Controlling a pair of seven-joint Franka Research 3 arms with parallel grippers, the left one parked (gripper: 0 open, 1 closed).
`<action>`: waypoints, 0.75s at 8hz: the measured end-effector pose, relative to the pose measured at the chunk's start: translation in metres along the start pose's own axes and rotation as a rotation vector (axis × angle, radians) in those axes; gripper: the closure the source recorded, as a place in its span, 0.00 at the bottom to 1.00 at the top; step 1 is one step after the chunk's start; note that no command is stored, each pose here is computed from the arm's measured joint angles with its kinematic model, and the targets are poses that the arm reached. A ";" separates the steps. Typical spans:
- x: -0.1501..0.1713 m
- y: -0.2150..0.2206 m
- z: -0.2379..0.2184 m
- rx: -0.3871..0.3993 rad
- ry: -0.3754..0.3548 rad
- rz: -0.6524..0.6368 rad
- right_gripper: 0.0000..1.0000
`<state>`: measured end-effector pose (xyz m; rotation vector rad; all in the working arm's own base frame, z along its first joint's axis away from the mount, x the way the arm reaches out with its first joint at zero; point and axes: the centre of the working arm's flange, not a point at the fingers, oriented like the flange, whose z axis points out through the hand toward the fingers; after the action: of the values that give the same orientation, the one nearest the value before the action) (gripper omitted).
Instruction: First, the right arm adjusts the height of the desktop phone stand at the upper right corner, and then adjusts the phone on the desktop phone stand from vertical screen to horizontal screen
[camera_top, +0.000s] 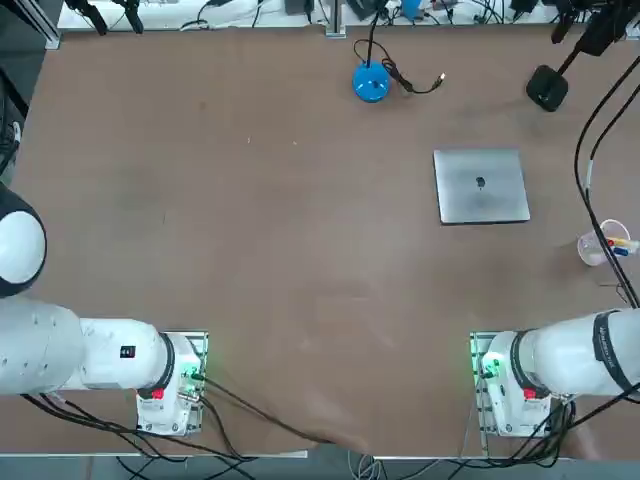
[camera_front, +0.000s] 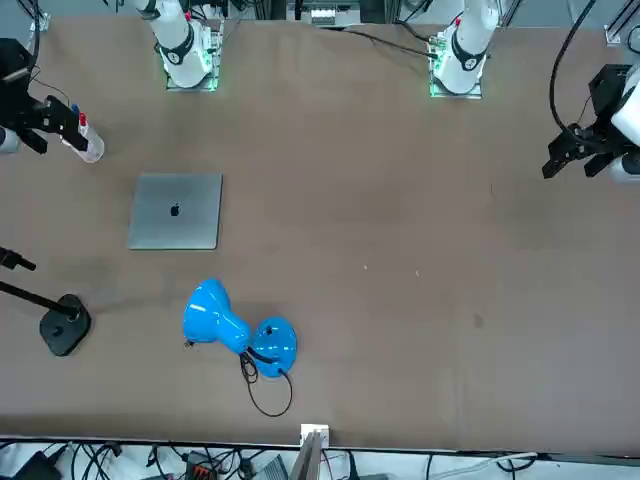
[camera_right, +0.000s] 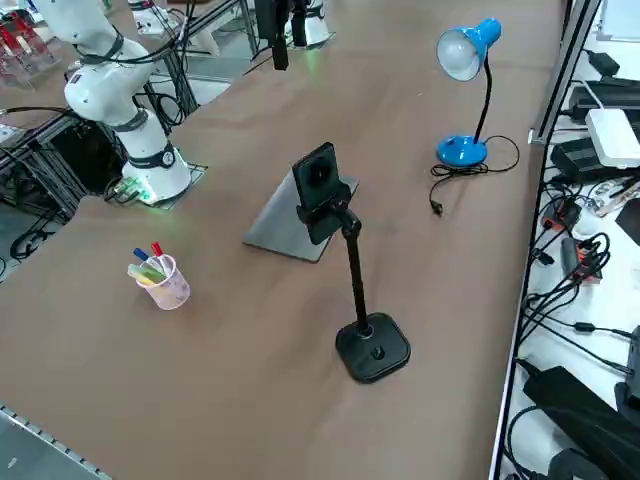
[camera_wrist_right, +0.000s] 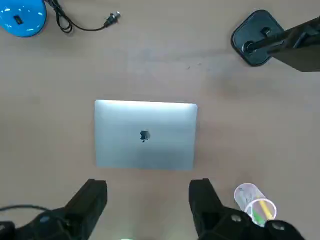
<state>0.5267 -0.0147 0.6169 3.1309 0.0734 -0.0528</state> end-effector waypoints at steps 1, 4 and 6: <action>0.000 0.000 -0.001 0.000 0.003 0.000 0.00; 0.001 0.000 -0.004 -0.001 0.012 0.000 0.00; 0.005 0.012 -0.015 -0.009 0.070 0.022 0.00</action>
<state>0.5328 -0.0261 0.6323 3.1239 0.0390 0.0571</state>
